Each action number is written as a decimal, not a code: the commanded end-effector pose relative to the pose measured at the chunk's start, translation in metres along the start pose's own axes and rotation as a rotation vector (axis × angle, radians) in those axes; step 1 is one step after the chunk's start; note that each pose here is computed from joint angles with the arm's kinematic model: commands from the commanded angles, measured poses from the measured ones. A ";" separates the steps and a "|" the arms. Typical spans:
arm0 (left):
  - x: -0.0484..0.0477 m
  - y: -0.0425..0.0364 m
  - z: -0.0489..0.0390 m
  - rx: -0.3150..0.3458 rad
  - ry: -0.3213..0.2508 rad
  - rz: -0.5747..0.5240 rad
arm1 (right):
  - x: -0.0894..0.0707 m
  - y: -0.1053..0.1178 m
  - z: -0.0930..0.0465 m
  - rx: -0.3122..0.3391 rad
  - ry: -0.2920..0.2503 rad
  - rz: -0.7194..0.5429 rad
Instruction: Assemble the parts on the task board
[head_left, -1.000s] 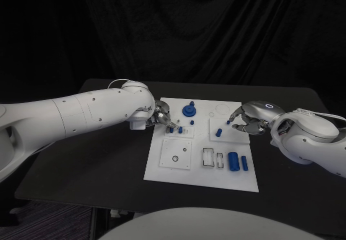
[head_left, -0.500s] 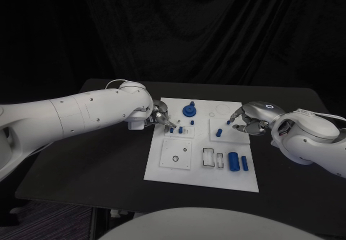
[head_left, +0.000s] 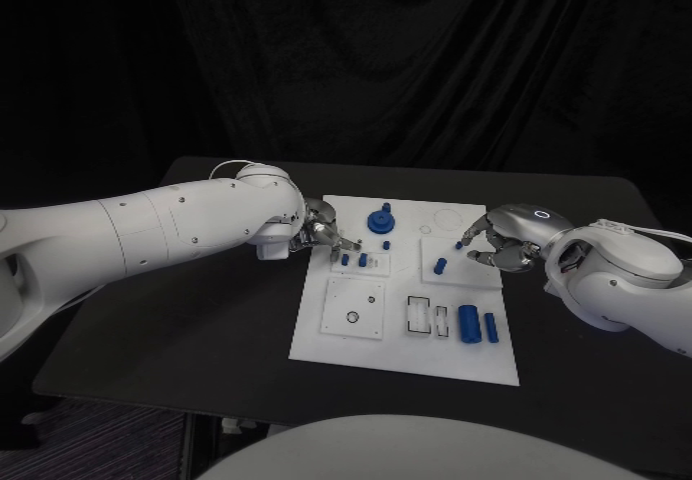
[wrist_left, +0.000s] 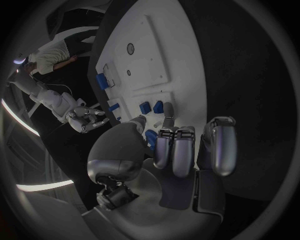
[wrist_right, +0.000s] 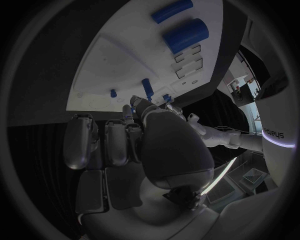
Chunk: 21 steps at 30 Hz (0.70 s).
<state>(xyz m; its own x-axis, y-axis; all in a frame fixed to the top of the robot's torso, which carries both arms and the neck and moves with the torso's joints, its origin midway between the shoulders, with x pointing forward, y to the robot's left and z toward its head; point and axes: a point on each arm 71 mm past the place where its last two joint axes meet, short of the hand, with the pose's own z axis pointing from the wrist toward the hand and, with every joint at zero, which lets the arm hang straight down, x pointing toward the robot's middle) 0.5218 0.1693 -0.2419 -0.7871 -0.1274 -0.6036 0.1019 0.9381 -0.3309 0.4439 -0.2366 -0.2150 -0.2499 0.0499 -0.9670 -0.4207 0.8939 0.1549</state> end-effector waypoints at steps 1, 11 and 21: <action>-0.0070 -0.0063 -0.0014 0.129 -0.106 -0.036 | 0.002 -0.002 -0.001 0.017 0.008 -0.003; -0.0308 -0.0063 -0.0173 0.383 -0.426 -0.067 | 0.001 -0.006 -0.005 0.027 -0.001 0.000; -0.0366 -0.0110 -0.0354 0.617 -0.600 0.151 | 0.000 -0.008 -0.006 0.031 -0.006 0.006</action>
<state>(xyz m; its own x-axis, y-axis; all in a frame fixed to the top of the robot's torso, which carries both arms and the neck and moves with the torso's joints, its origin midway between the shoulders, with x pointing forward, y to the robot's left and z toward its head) 0.5339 0.1848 -0.2014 -0.4043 -0.3428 -0.8479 0.4490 0.7333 -0.5106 0.4422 -0.2451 -0.2146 -0.2500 0.0514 -0.9669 -0.4058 0.9011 0.1528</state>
